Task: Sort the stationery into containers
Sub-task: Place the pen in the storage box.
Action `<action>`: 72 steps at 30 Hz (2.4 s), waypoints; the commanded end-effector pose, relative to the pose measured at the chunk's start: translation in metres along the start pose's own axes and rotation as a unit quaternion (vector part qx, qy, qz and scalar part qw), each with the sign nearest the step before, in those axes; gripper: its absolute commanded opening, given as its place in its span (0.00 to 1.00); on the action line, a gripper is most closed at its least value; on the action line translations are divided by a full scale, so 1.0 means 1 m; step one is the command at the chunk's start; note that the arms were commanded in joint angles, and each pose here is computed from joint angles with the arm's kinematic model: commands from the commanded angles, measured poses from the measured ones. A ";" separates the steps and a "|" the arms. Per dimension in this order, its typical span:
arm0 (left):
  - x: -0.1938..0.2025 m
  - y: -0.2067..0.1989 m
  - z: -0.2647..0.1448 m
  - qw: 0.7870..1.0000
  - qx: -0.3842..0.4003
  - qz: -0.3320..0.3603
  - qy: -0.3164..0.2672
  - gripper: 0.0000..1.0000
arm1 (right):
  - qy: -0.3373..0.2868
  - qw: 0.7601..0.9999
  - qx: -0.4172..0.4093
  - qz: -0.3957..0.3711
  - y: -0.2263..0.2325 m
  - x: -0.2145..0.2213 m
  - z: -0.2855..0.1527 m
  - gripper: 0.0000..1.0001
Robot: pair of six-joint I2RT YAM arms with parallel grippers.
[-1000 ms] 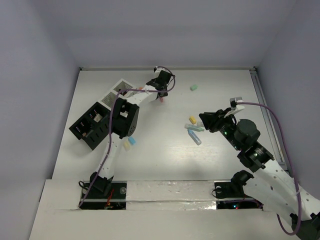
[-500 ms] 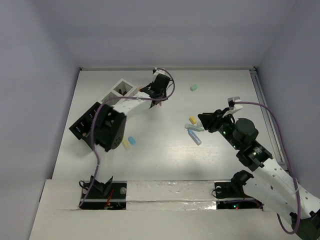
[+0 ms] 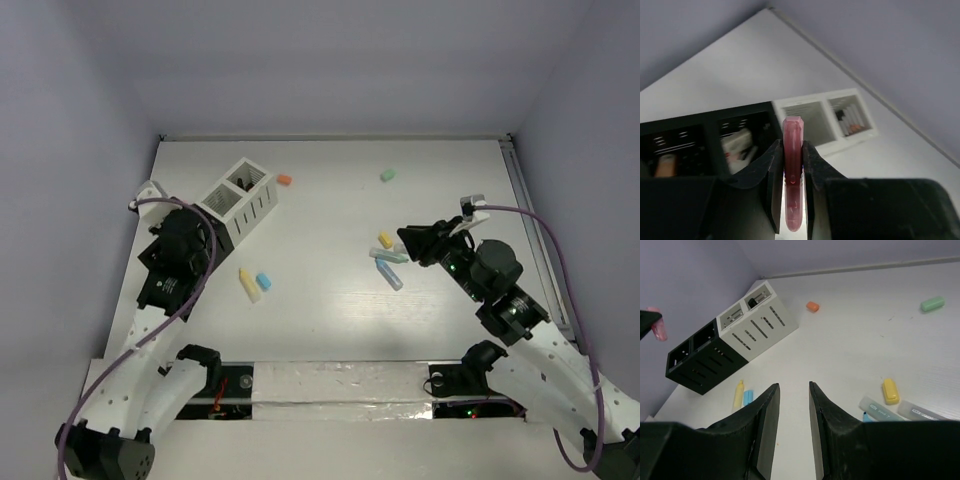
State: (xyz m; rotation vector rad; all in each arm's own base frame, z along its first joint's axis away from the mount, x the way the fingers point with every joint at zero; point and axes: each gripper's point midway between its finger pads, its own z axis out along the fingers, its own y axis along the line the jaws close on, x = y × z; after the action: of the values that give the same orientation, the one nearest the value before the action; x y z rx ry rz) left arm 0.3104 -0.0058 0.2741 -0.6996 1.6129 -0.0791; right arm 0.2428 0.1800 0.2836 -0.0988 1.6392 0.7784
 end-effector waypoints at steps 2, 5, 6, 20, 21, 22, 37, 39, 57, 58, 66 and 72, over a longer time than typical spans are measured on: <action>0.012 0.058 0.006 0.995 -0.096 0.000 -0.009 0.00 | -0.024 1.000 -0.019 0.001 0.012 -0.019 0.001 0.36; 0.010 0.077 0.021 0.991 -0.131 -0.003 -0.010 0.00 | -0.021 1.000 -0.020 0.002 0.012 -0.018 0.002 0.36; 0.005 0.084 0.026 0.989 -0.145 -0.008 -0.015 0.00 | -0.021 1.000 -0.020 0.002 0.012 -0.018 0.002 0.36; 0.003 0.126 0.033 0.969 -0.241 0.058 -0.008 0.00 | -0.033 0.999 -0.019 -0.001 0.012 -0.024 -0.006 0.36; 0.006 0.129 0.033 0.967 -0.245 0.061 -0.006 0.00 | -0.033 0.999 -0.019 -0.001 0.012 -0.025 -0.006 0.36; 0.007 0.132 0.032 0.965 -0.254 0.062 -0.008 0.00 | -0.034 0.999 -0.020 0.000 0.013 -0.025 -0.007 0.36; 0.007 0.157 0.028 0.940 -0.329 0.095 -0.015 0.05 | -0.039 0.999 -0.028 0.001 0.016 -0.029 -0.012 0.36; 0.007 0.161 0.027 0.934 -0.342 0.105 -0.014 0.07 | -0.041 0.999 -0.028 0.001 0.016 -0.029 -0.012 0.36; 0.015 0.162 0.029 0.935 -0.342 0.095 -0.010 0.24 | -0.045 0.998 -0.032 0.003 0.018 -0.031 -0.015 0.36; 0.017 0.163 0.029 0.934 -0.343 0.096 -0.008 0.24 | -0.045 0.998 -0.032 0.003 0.018 -0.032 -0.015 0.36; 0.006 0.135 0.025 0.951 -0.295 0.091 -0.021 0.31 | -0.045 0.999 -0.029 0.002 0.017 -0.031 -0.015 0.36; -0.024 0.086 0.016 0.983 -0.170 0.054 -0.045 0.43 | -0.035 0.999 -0.023 -0.001 0.014 -0.025 -0.009 0.36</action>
State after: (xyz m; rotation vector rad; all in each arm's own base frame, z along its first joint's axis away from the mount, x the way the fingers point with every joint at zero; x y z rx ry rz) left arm 0.2815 0.0921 0.2031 -0.9137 1.7006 0.4671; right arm 0.2339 0.1762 0.2980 -0.1023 1.5875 0.8031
